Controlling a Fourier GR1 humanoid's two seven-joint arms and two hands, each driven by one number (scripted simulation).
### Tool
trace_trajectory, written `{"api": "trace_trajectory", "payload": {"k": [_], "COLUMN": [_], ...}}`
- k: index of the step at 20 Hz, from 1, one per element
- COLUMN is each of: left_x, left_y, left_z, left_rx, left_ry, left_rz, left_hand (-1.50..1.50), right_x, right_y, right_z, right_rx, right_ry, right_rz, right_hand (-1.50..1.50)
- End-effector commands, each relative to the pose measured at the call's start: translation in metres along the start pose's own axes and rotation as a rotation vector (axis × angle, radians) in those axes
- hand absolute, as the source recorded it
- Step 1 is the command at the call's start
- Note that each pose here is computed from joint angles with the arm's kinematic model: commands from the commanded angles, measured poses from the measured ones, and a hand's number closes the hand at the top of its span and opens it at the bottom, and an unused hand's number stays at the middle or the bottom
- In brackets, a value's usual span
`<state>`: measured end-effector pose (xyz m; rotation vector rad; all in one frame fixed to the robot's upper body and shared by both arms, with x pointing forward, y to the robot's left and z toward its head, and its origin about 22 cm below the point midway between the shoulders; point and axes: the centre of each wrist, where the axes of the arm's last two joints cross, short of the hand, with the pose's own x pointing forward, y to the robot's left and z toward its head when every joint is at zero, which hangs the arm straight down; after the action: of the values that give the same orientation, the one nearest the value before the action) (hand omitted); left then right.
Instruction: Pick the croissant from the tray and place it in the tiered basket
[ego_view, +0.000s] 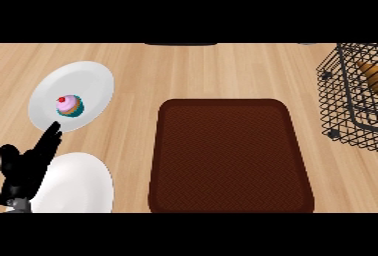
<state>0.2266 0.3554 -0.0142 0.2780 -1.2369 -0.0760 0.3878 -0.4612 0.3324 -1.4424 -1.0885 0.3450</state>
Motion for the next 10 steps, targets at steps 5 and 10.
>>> {"api": "trace_trajectory", "payload": {"k": [5,10], "left_x": [-0.016,-0.022], "left_y": [0.005,0.020], "left_z": [0.012,0.016], "left_rx": [0.025,0.045], "left_ry": [0.059,0.067], "left_rz": [0.015,0.009], "left_hand": [0.00,0.00], "right_x": [-0.068,-0.127], "right_y": [-0.055,-0.076], "right_z": [0.000,0.009], "right_rx": [0.003,-0.037], "right_ry": [0.185,0.154], "right_rz": [-0.380,-0.642], "right_hand": [-1.50,-1.50]}}
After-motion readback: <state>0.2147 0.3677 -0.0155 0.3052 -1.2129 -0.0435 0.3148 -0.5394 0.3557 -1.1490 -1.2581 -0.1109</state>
